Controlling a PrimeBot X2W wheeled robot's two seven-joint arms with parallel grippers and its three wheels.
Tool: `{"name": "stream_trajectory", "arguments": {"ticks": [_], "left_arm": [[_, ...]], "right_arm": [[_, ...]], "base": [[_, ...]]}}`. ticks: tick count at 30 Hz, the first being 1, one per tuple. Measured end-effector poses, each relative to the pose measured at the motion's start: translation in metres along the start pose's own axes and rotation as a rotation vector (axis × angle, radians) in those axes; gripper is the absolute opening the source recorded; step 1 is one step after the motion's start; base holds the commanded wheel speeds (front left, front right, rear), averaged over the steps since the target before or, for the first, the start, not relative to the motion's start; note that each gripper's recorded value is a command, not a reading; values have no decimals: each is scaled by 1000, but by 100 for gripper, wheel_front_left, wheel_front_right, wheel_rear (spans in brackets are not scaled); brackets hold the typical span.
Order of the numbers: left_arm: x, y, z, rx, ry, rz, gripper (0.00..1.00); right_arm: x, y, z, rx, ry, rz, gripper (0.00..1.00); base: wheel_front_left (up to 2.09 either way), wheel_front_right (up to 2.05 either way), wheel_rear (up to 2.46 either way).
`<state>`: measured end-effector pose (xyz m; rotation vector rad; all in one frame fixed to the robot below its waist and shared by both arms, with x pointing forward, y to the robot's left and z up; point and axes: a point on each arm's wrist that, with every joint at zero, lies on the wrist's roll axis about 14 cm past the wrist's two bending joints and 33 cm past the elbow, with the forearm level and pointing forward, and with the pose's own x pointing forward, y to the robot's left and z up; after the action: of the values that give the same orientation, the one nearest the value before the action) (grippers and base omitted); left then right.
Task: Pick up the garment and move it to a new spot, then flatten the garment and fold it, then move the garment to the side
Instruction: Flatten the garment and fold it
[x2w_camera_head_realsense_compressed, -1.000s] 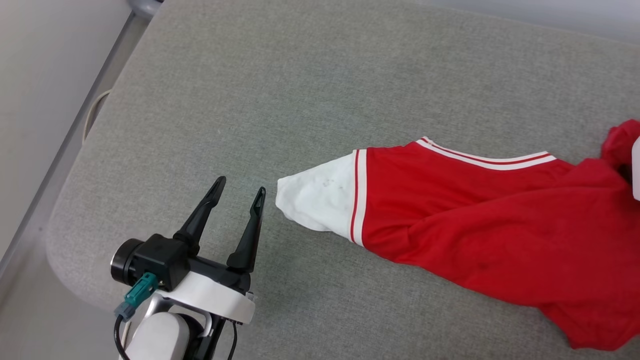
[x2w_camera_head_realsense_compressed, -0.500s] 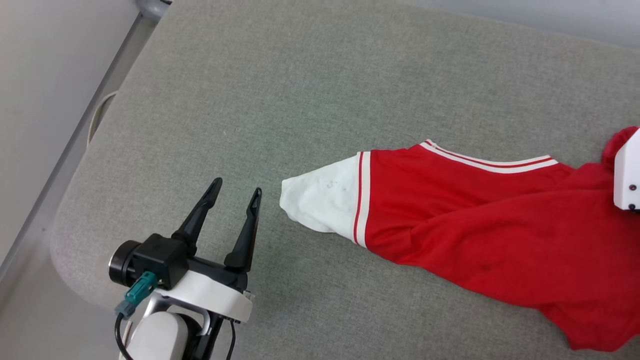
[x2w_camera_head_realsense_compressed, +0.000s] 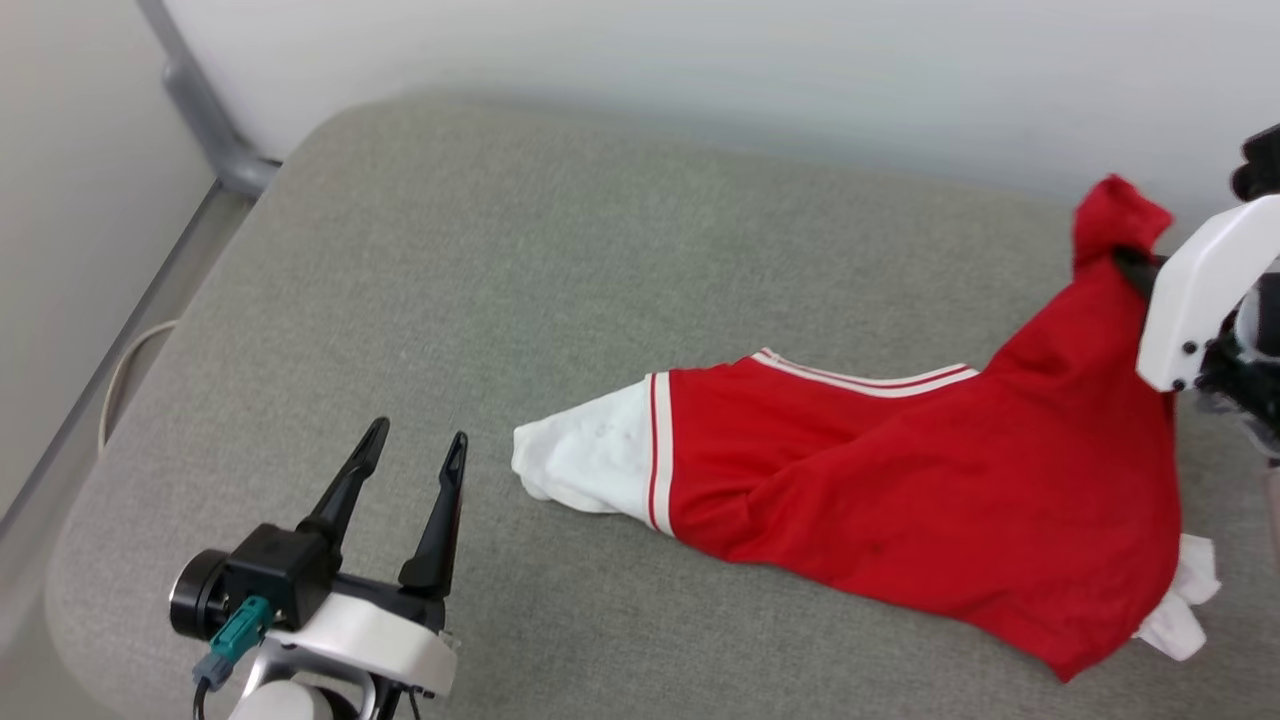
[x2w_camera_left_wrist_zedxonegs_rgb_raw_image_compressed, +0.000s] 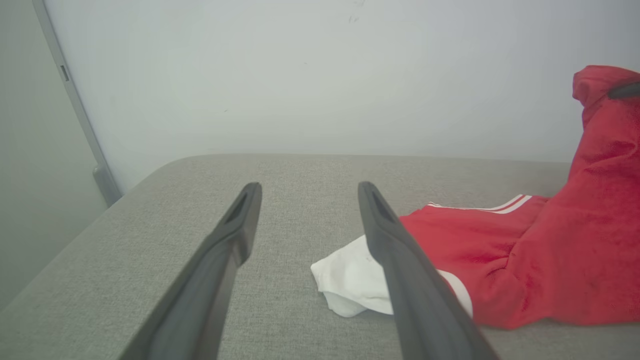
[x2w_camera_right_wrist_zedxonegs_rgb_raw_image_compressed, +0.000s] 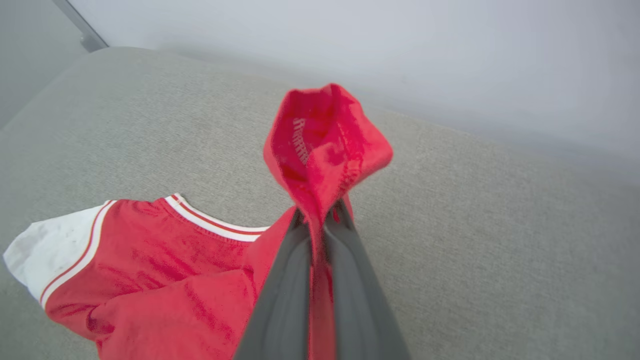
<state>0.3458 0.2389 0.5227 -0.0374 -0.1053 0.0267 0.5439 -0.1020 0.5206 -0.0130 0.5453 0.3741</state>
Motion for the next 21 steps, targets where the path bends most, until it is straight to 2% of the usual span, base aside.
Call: {"name": "stream_trajectory", "arguments": {"ticks": [4,7,10,15,19,21], "left_arm": [[-9,-4,8,-5,-27,-12,100],[-15,-5,14,-7,-50,-17,100],[-20,-5,19,-6,-65,-22,100],[-29,-5,18,-6,-65,-20,100],[-32,-5,17,-4,-61,-20,100],[-32,-5,18,-3,-63,-18,100]], "right_arm": [[-39,30,19,-7,-99,85,0],[-64,57,15,-38,-116,150,0],[-78,94,-14,-58,-49,249,0],[-96,152,-83,-89,110,407,0],[-99,174,-131,-165,207,448,0],[-99,182,-151,-165,246,466,0]], "base": [[0,0,0],[0,0,0],[0,0,0],[0,0,0],[0,0,0],[0,0,0]]}}
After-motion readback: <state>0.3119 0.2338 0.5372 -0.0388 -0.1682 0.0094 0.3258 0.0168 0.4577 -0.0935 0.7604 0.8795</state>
